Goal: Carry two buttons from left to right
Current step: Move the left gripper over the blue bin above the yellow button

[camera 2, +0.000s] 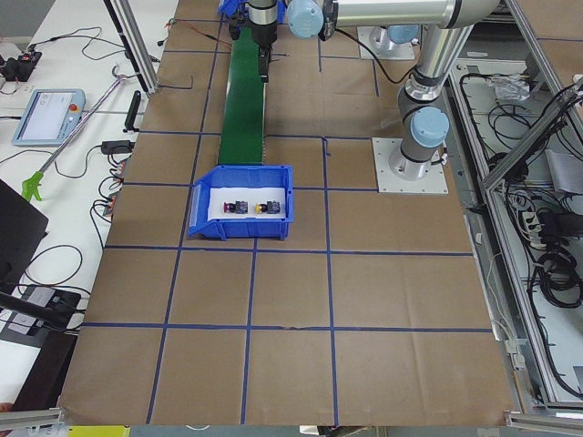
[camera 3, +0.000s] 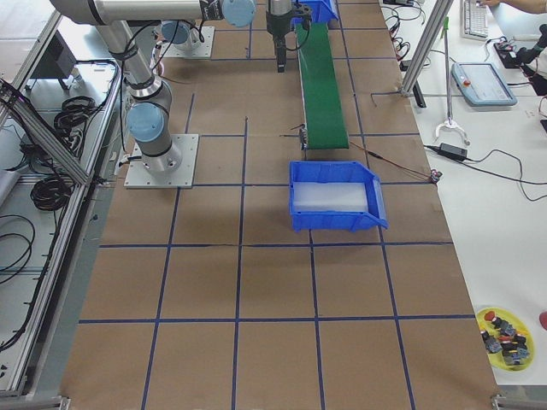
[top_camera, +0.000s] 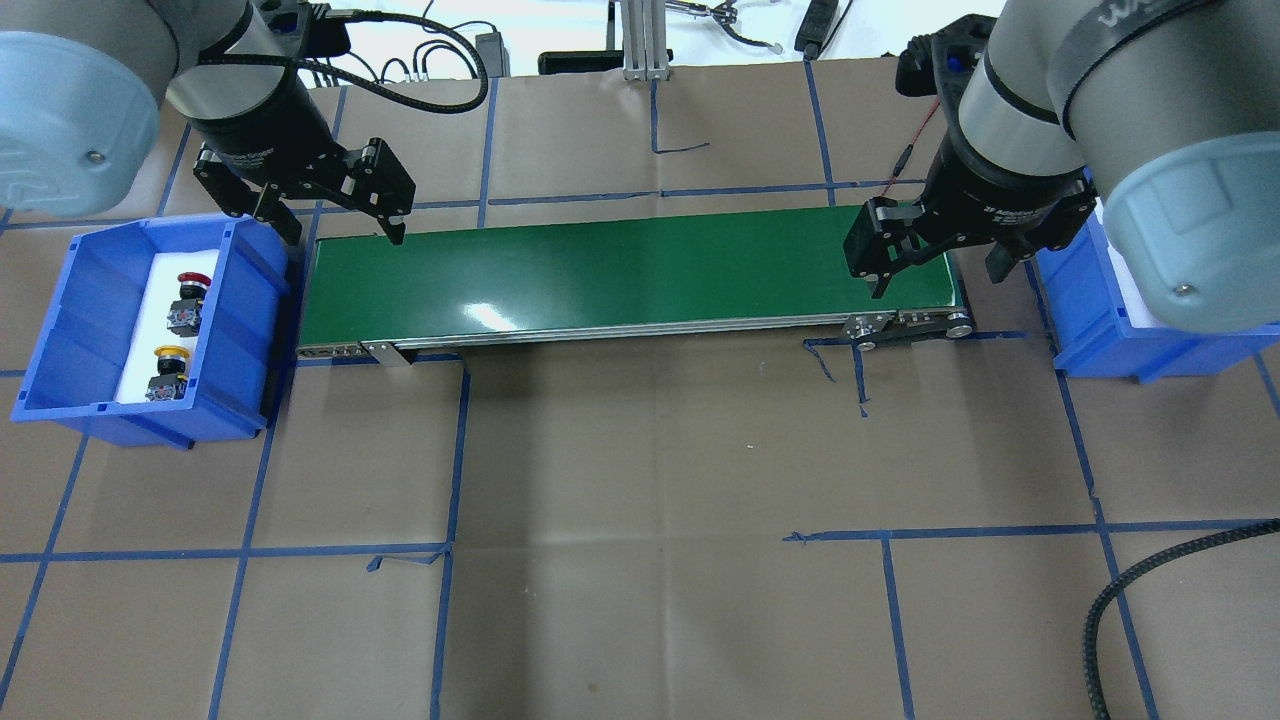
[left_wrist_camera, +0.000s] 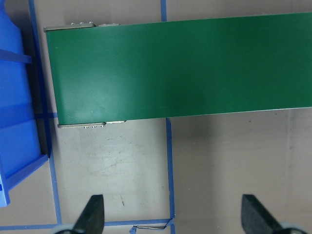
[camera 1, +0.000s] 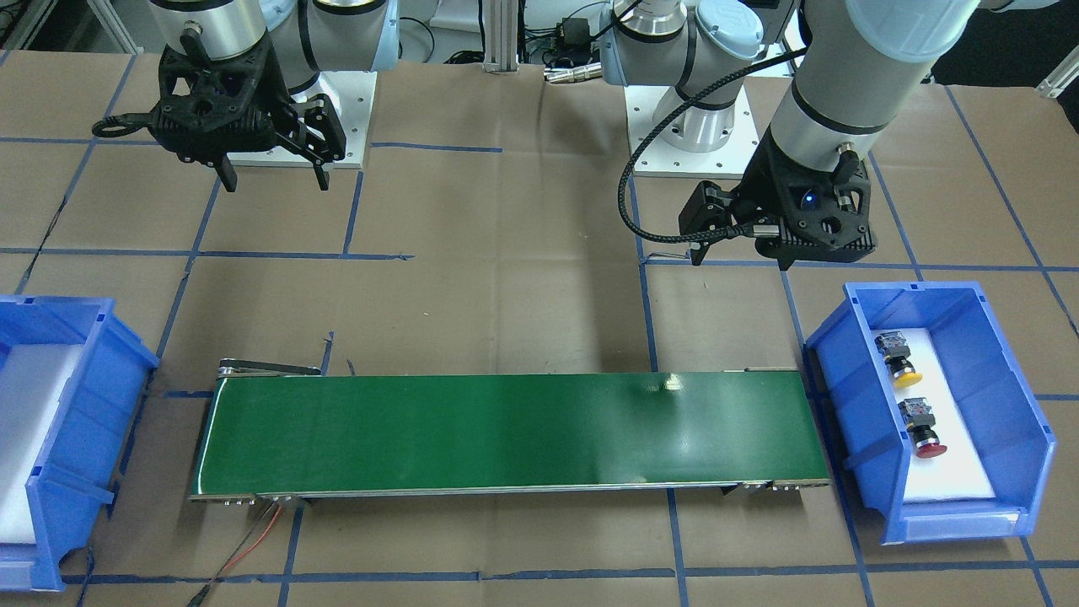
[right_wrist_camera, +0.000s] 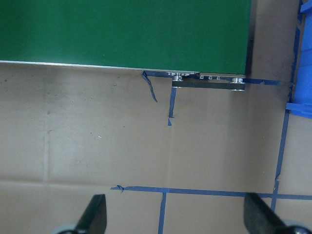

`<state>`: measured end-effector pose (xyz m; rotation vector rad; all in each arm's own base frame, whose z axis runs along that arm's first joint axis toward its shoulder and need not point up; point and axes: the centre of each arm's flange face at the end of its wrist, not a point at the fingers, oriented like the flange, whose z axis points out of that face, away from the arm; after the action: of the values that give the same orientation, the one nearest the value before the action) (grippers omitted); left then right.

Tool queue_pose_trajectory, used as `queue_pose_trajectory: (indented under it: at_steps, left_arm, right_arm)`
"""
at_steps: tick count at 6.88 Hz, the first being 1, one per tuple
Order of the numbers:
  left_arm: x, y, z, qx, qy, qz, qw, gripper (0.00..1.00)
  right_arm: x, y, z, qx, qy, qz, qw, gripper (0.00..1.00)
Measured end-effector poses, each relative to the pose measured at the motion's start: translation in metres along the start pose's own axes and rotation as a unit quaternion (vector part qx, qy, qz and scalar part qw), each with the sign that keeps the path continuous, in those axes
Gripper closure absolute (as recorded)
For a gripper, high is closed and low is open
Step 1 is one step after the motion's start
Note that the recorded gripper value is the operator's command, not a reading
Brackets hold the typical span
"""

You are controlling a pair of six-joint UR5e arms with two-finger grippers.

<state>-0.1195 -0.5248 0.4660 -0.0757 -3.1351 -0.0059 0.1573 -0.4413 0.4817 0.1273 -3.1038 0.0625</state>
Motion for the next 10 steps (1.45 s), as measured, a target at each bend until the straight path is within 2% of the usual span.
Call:
queue_pose_trajectory:
  at_steps: [7,10]
  left_arm:
    - [-0.003,0.004,0.002,0.000,-0.001,-0.002,1.0000,0.00]
    - [-0.042,-0.001,0.003,-0.001,0.002,-0.027,0.9996,0.00]
  right_arm:
    - [0.000,0.000,0.001,-0.001,0.000,0.000,1.0000,0.00]
    - [0.000,0.001,0.001,-0.001,-0.001,0.000,1.0000,0.00]
